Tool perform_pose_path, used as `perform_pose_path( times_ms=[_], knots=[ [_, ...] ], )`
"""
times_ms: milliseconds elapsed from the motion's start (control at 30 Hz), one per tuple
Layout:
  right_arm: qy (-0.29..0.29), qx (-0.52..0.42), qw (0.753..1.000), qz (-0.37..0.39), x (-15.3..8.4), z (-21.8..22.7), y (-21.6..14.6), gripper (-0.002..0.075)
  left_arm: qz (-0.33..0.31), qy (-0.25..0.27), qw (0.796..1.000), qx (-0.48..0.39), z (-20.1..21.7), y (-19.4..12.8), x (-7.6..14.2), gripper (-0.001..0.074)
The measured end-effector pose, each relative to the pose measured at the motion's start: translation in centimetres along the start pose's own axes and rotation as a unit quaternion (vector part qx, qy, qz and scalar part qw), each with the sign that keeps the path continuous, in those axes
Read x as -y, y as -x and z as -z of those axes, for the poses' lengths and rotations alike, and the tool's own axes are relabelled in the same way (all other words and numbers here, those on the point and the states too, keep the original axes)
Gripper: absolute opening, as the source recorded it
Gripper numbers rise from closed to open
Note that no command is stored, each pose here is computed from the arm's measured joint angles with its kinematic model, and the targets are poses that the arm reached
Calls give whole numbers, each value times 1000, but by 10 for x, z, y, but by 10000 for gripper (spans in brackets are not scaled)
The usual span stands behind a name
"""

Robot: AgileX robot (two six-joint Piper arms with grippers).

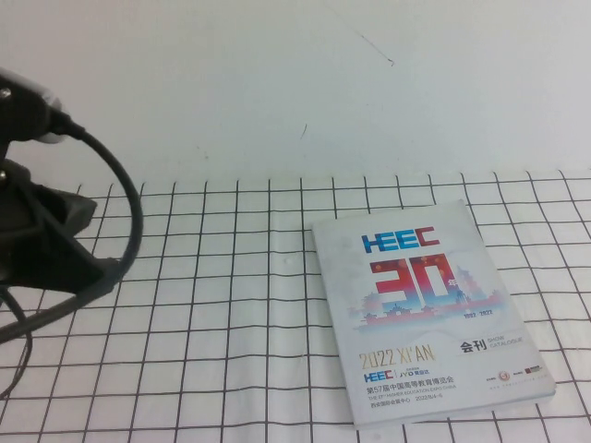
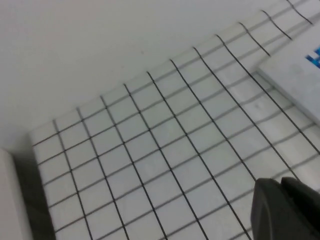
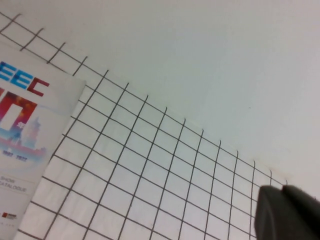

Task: Close book
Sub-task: 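Close the open booklet and leave it lying on the table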

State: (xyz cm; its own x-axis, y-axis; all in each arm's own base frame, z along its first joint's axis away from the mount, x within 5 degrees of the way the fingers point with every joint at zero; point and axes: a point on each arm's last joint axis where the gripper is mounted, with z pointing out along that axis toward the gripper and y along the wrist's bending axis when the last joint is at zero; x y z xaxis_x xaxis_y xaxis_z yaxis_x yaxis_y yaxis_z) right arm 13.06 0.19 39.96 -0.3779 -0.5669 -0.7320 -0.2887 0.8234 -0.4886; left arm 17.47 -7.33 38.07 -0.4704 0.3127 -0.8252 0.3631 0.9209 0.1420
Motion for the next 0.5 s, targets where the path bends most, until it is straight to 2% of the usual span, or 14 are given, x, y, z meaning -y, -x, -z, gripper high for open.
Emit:
perform_pose_path(
  times_ms=[100, 233, 400, 500],
  knots=[
    [-19, 2, 999, -28, -2, 11, -7, -3, 20, 29, 998, 50, 7, -8, -5, -4],
    [-29, 21, 998, -44, -15, 16, -25, -3, 26, 11, 989, 146, 14, -27, -1, -4],
    [-54, 50, 997, -39, -37, 16, -57, -3, -39, -21, 965, 260, 22, -66, 11, -4],
    [-64, 69, 995, -42, -52, 15, -79, -3, -67, -40, 952, 297, 24, -89, 18, -4]
  ],
)
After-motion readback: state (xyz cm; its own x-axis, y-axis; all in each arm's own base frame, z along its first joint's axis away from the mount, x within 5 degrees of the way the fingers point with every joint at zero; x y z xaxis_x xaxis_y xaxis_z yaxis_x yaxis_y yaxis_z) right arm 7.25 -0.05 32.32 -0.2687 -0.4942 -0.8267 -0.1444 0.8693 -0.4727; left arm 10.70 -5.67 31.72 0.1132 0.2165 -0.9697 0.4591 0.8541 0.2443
